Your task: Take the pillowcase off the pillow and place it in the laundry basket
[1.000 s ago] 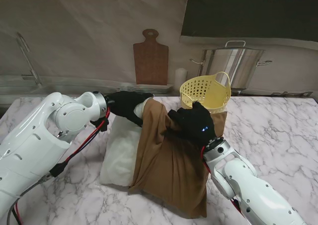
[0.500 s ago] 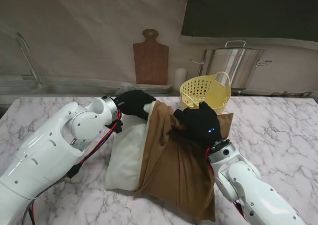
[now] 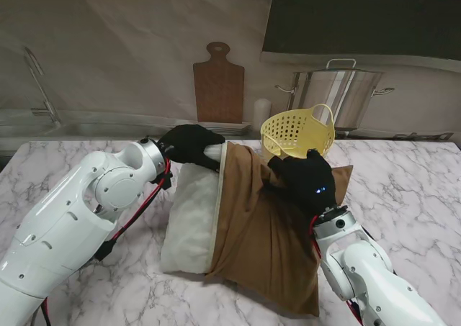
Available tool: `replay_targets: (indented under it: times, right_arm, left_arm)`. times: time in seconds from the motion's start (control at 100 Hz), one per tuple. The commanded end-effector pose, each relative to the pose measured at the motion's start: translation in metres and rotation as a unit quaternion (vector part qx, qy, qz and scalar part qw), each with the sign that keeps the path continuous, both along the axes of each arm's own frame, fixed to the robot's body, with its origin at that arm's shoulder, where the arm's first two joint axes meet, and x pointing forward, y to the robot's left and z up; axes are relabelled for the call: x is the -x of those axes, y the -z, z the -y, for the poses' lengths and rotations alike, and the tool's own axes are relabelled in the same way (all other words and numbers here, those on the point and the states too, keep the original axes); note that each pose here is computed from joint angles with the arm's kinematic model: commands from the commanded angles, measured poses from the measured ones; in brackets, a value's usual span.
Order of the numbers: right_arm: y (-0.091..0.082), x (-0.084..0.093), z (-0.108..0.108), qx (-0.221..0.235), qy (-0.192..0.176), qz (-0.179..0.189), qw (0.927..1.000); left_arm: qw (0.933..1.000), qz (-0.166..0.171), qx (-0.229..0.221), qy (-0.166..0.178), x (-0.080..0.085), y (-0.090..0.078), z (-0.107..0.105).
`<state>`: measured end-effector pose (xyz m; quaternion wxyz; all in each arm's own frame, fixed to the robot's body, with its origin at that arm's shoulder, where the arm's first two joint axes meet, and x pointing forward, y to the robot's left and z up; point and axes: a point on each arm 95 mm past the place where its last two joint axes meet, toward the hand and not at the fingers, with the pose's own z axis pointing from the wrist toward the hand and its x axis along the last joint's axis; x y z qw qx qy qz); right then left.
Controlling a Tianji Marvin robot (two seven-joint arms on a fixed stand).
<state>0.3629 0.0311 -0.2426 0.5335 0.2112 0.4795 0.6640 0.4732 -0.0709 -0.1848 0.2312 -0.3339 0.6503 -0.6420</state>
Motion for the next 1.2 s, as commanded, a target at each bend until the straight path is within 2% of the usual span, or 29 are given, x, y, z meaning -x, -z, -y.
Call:
replay_targets:
  times: [0.0, 0.14, 0.35, 0.45, 0.53, 0.58, 0.73, 0.83, 0.9, 1.03, 1.19]
  right_arm:
    - [0.0, -0.002, 0.009, 0.0, 0.018, -0.001, 0.9998]
    - [0.003, -0.002, 0.01, -0.001, 0.033, -0.018, 0.9993]
    - [0.003, 0.004, 0.008, -0.012, 0.024, -0.061, 0.9978]
    - [-0.004, 0.011, 0.006, -0.036, -0.001, -0.104, 0.9939]
    - [-0.011, 0.016, 0.007, -0.061, -0.052, -0.163, 0.9833]
    - [-0.015, 0.019, 0.008, -0.065, -0.066, -0.179, 0.9794]
    - [-0.023, 0.02, 0.007, -0.099, -0.067, -0.154, 0.9808]
    - [-0.033, 0.017, 0.005, -0.104, -0.048, -0.121, 0.986]
    - [-0.038, 0.014, 0.005, -0.092, -0.037, -0.12, 0.9878]
    - [-0.038, 0.008, 0.003, -0.06, -0.027, -0.145, 0.9873]
    - [-0.032, 0.003, 0.001, -0.083, -0.03, -0.138, 0.9865]
  left_arm:
    - [0.9999, -0.006, -0.007, -0.011, -0.005, 0.004, -0.009]
    - [1.0, -0.007, 0.0, -0.006, -0.004, 0.006, -0.006]
    - [0.9999, 0.002, 0.007, 0.007, 0.001, 0.002, -0.004]
    - [0.9996, 0.023, 0.007, 0.016, 0.005, -0.001, -0.005]
    - [0.9989, 0.04, 0.007, 0.022, 0.009, -0.004, -0.007]
    - [0.9985, 0.046, 0.009, 0.026, 0.011, -0.005, -0.008]
    - [0.9966, 0.067, 0.014, 0.045, 0.019, -0.011, -0.009]
    - [0.9948, 0.082, 0.014, 0.059, 0.025, -0.014, -0.008]
    - [0.9939, 0.087, 0.016, 0.066, 0.029, -0.015, -0.007]
    - [0.9928, 0.097, 0.019, 0.066, 0.032, -0.018, -0.008]
    - [0.9929, 0.105, 0.015, 0.054, 0.029, -0.021, -0.014]
